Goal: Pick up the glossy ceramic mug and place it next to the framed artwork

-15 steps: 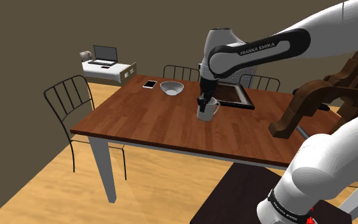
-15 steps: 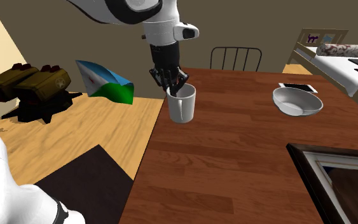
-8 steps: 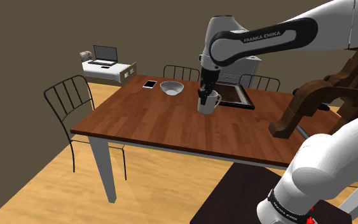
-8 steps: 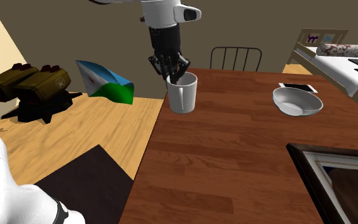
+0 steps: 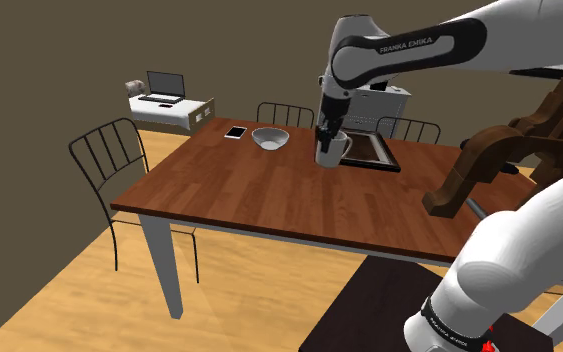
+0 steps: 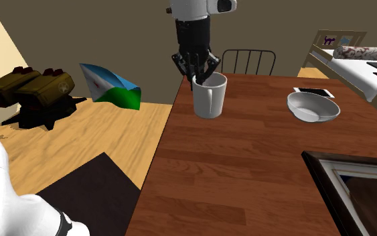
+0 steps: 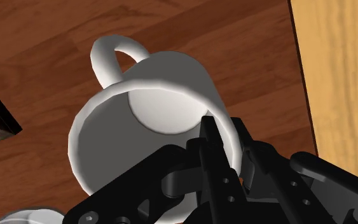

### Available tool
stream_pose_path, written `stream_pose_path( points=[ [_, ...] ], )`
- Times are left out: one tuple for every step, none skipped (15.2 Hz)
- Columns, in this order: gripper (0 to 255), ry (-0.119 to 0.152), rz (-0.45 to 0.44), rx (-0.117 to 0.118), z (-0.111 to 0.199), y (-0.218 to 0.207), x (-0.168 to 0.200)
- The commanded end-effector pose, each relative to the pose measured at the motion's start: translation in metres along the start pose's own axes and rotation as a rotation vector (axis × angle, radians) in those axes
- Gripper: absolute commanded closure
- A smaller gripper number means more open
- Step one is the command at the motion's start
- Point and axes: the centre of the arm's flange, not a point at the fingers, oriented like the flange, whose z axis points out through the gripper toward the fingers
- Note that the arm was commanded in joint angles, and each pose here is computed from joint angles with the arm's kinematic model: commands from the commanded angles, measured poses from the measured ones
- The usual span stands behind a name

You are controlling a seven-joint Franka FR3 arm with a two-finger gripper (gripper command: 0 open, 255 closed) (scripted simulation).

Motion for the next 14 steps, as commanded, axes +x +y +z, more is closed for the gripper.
stream_pose_path(
  points=[
    [255,0.000,-0.001,-0.001,0.002,0.028,0.008],
    [255,0.000,-0.001,-0.001,0.003,0.040,0.011],
    [255,0.000,-0.001,-0.001,0.003,0.053,0.014],
    [255,0.000,-0.001,-0.001,0.004,0.066,0.018],
    [255,0.000,-0.001,-0.001,0.005,0.079,0.021],
    [255,0.000,-0.001,-0.001,0.006,0.091,0.024],
    [255,0.000,-0.001,-0.001,0.007,0.104,0.027],
    [255,0.000,-0.001,-0.001,0.008,0.117,0.030],
    [255,0.000,-0.001,-0.001,0.009,0.130,0.034],
    [255,0.000,-0.001,-0.001,0.010,0.142,0.037],
    [255,0.000,-0.001,-0.001,0.011,0.155,0.040],
    [255,0.000,-0.001,-0.001,0.012,0.168,0.043],
    [255,0.000,-0.001,-0.001,0.013,0.181,0.046],
    [255,0.000,-0.001,-0.001,0.014,0.194,0.050]
  ],
)
